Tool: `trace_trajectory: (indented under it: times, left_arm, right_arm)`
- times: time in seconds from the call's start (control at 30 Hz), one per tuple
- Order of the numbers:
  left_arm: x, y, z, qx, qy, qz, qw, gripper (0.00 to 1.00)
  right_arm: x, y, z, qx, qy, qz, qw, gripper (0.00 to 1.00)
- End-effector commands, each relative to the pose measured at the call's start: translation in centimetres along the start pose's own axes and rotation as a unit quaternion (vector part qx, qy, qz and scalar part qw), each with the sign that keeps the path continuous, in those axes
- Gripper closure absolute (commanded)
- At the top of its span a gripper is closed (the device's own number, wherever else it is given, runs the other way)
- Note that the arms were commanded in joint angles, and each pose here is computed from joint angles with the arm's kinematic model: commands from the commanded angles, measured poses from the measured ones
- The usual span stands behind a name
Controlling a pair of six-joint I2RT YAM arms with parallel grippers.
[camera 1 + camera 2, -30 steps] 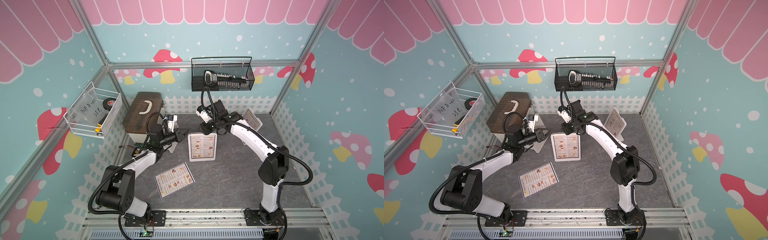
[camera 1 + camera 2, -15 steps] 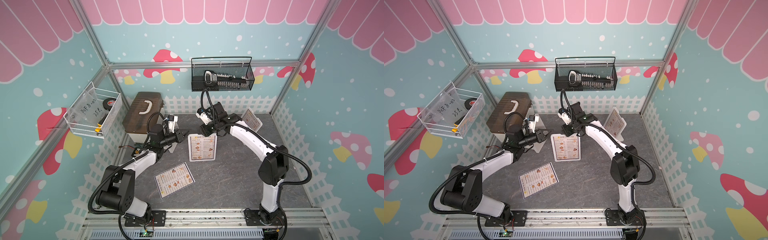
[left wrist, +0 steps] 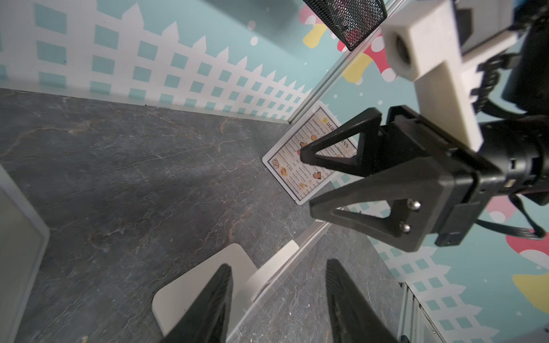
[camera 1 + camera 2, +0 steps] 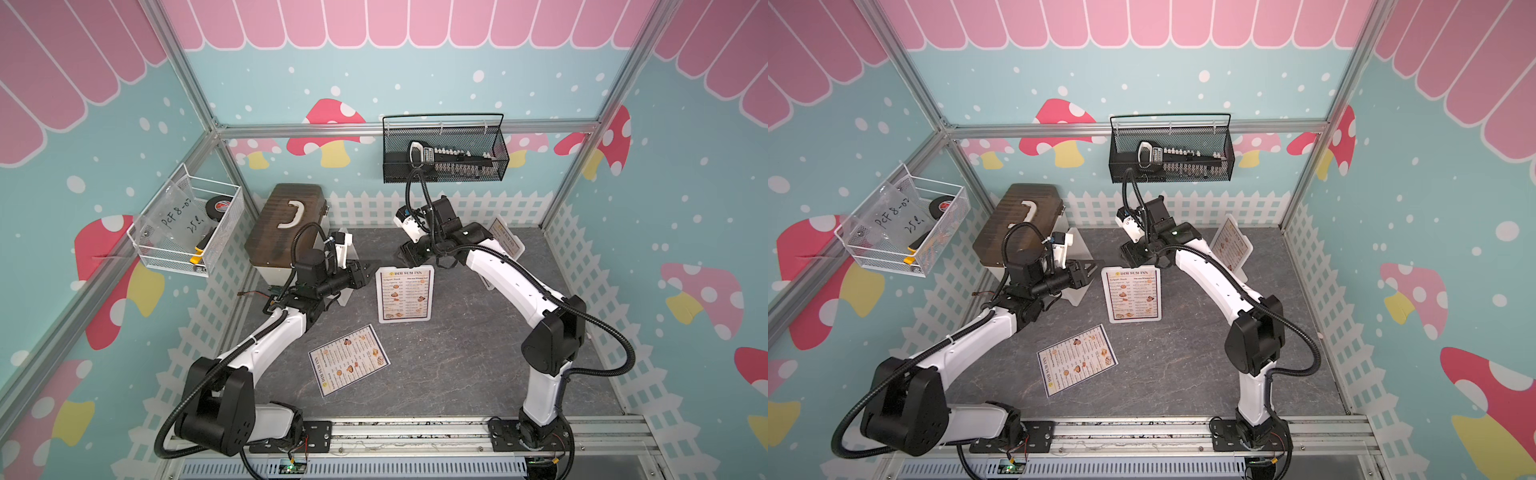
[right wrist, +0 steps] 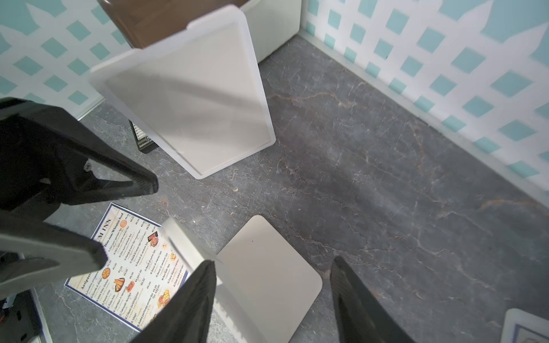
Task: Insert the menus into the narrow rack
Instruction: Insert the menu into the narrow rack.
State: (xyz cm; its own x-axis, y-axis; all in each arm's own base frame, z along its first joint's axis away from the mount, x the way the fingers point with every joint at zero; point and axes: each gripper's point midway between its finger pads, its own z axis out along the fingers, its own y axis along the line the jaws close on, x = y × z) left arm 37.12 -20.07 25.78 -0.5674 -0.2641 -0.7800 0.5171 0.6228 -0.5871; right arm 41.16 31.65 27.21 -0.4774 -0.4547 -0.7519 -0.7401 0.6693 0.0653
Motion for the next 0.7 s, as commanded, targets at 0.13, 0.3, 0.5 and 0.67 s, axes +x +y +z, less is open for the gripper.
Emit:
trace_trajectory:
  times: [0.13,0.3,0.5,0.67]
  left_arm:
    - [1.2,0.5,-2.4,-0.150,0.011,0.065,0.987,0.32]
    - [3.0,0.6,-3.1,-0.175,0.011,0.065,0.982,0.19]
    - [5.1,1.4,-2.8,-0.183,0.022,0.052,0.981,0.15]
    - [6.6,2.4,-2.2,-0.193,0.043,0.041,0.979,0.01]
  right_arm:
    - [-0.9,0.9,-6.0,-0.015,-0.098,-0.030,0.995,0.28]
    - [0.5,0.3,-7.7,-0.017,-0.125,-0.014,0.992,0.12]
    - [2.4,-1.6,-8.4,-0.030,-0.136,0.018,0.990,0.02]
    - [3.6,-4.2,-8.7,-0.040,-0.153,0.055,0.986,0.01]
